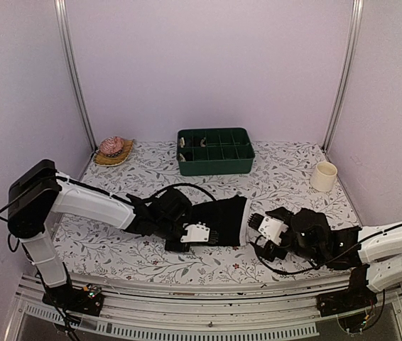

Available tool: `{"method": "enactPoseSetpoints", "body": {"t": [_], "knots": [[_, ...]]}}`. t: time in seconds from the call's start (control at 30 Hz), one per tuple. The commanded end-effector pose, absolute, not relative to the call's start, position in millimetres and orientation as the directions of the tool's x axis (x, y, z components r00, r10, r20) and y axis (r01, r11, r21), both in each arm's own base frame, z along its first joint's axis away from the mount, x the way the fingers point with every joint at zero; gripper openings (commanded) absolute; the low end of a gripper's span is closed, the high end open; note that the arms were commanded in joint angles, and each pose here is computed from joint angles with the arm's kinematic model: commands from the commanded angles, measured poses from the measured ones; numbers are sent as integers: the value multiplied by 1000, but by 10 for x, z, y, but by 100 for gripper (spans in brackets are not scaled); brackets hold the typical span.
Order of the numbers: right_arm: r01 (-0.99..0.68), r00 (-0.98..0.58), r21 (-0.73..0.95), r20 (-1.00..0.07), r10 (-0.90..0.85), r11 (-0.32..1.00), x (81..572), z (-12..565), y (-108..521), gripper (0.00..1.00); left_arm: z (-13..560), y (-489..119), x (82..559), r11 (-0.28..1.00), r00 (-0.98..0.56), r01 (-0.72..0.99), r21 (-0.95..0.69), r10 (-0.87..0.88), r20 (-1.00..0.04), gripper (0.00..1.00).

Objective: Roll the underwear
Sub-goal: Pick up the underwear from the center of the board.

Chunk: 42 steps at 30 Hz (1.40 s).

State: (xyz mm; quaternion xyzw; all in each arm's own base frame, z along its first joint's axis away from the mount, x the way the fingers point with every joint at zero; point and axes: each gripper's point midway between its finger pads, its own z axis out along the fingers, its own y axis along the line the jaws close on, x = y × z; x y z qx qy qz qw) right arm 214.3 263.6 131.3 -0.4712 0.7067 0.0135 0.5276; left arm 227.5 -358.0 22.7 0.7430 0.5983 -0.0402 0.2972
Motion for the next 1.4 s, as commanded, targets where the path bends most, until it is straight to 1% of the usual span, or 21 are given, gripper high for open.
{"method": "enactPoseSetpoints", "body": {"t": [0.0,0.1,0.17,0.3,0.5,0.67,0.9,1.03,1.1,1.17,1.2,1.3,1.37], "knots": [[-700,283,-606,-721,-633,377,1947,1476,2913,95,477,-3594,2167,-150,260,958,242,808,-529,0],[-712,300,-625,-682,-667,320,1923,1313,2986,95,571,-3612,2159,-172,257,964,201,787,-561,0],[-711,327,-654,-634,-700,259,1892,1170,3060,95,610,-3604,2187,-172,251,967,188,782,-571,0],[-685,375,-706,-553,-744,180,1883,959,3209,94,693,-3580,2240,-169,235,972,165,772,-590,0],[-633,372,-759,-471,-800,152,2054,817,3399,89,786,-3559,2250,-183,235,972,148,756,-611,0],[-588,376,-801,-391,-840,109,2158,643,3555,89,789,-3553,2243,-186,233,972,141,756,-611,0],[-546,327,-832,-322,-888,100,2295,398,3716,89,802,-3532,2273,-178,226,974,139,755,-616,0],[-505,269,-857,-271,-924,104,2399,315,3641,87,793,-3514,2276,-178,226,974,140,757,-614,0],[-493,259,-865,-243,-935,88,2398,303,3538,83,780,-3492,2272,-178,227,974,141,760,-609,0],[-500,251,-859,-259,-933,104,2380,343,3448,76,759,-3463,2253,-186,233,972,141,764,-602,0],[-511,243,-851,-275,-930,118,2370,363,3413,70,749,-3449,2248,-188,236,972,142,765,-599,0],[-533,210,-833,-301,-930,149,2369,372,3287,49,731,-3410,2225,-197,243,970,143,769,-591,0],[-545,206,-824,-309,-928,153,2350,357,3257,37,719,-3390,2206,-202,246,969,141,770,-588,0]]}}
